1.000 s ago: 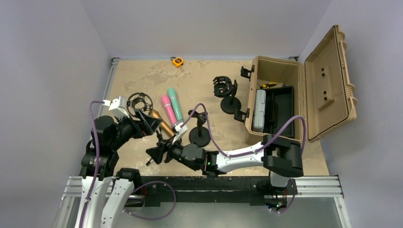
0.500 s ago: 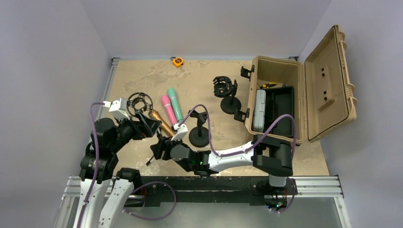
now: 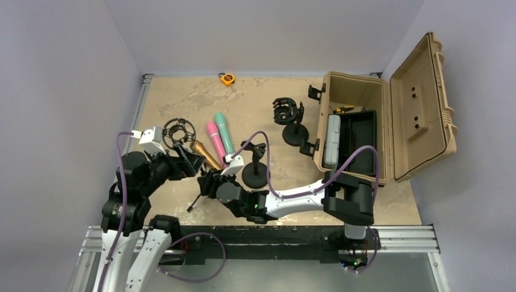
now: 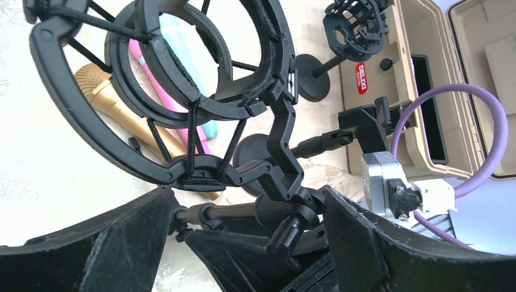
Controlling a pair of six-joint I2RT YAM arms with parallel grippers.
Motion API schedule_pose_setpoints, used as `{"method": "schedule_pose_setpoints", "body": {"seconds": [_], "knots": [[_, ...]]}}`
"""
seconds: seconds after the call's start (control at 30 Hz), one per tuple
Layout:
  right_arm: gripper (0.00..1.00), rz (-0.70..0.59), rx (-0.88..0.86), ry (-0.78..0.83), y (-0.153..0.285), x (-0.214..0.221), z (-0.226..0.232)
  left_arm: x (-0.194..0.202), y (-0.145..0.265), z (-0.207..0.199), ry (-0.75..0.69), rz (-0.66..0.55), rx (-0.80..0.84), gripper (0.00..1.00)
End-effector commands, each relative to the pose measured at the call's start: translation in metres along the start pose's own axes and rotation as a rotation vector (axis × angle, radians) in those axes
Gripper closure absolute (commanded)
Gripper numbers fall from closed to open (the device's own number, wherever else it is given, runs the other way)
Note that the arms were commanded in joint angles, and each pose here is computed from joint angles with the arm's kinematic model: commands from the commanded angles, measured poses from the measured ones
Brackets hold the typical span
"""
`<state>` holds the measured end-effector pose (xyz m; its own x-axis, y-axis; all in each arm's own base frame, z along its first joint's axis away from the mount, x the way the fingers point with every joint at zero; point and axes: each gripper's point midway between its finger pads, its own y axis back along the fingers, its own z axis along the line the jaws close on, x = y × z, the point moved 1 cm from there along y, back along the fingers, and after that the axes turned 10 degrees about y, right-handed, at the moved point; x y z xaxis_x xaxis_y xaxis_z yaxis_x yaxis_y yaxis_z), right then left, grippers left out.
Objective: Remove the microphone from the stand
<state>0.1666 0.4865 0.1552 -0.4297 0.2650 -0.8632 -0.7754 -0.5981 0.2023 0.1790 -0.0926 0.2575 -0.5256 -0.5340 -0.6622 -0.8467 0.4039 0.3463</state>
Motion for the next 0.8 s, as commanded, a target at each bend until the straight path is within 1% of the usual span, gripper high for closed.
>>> {"method": "schedule_pose_setpoints", "body": {"seconds": [0.0,0.13,0.2,0.27,0.3,0.43,0.53,0.57,0.63,0.67,0.77], "knots": [[0.6,-0.079,0.027,0.0,-0.009,-0.024,0.011,-0.011,0.004,-0.011,-0.017,-0.028,0.03,0.11],[0.73,-0.098,0.062,0.037,-0.007,-0.028,0.003,-0.011,-0.003,-0.01,0.009,-0.01,0.014,0.14],[0.86,-0.105,0.091,0.074,-0.007,-0.027,-0.004,-0.009,-0.006,-0.01,0.018,0.005,0.016,0.16],[0.96,-0.105,0.135,0.135,-0.01,-0.023,-0.013,-0.009,-0.01,-0.012,0.026,0.016,0.032,0.18],[1.0,-0.104,0.162,0.179,-0.011,-0.021,-0.019,-0.008,-0.012,-0.012,0.031,0.022,0.035,0.2],[1.0,-0.097,0.324,0.409,-0.009,-0.011,-0.053,-0.007,-0.018,-0.011,0.043,0.036,0.032,0.25],[1.0,-0.102,0.422,0.627,0.002,-0.014,-0.077,-0.007,-0.019,-0.007,0.051,0.03,0.011,0.27],[1.0,-0.11,0.448,0.67,0.006,-0.015,-0.083,-0.007,-0.019,-0.006,0.053,0.028,0.005,0.28],[1.0,-0.119,0.426,0.742,0.009,-0.021,-0.084,-0.008,-0.019,-0.005,0.06,0.019,-0.005,0.28],[1.0,-0.129,0.388,0.77,0.011,-0.025,-0.079,-0.008,-0.019,-0.004,0.064,0.017,-0.009,0.28],[1.0,-0.169,0.275,0.809,0.017,-0.034,-0.061,-0.011,-0.017,-0.004,0.063,0.001,-0.011,0.2]]}}
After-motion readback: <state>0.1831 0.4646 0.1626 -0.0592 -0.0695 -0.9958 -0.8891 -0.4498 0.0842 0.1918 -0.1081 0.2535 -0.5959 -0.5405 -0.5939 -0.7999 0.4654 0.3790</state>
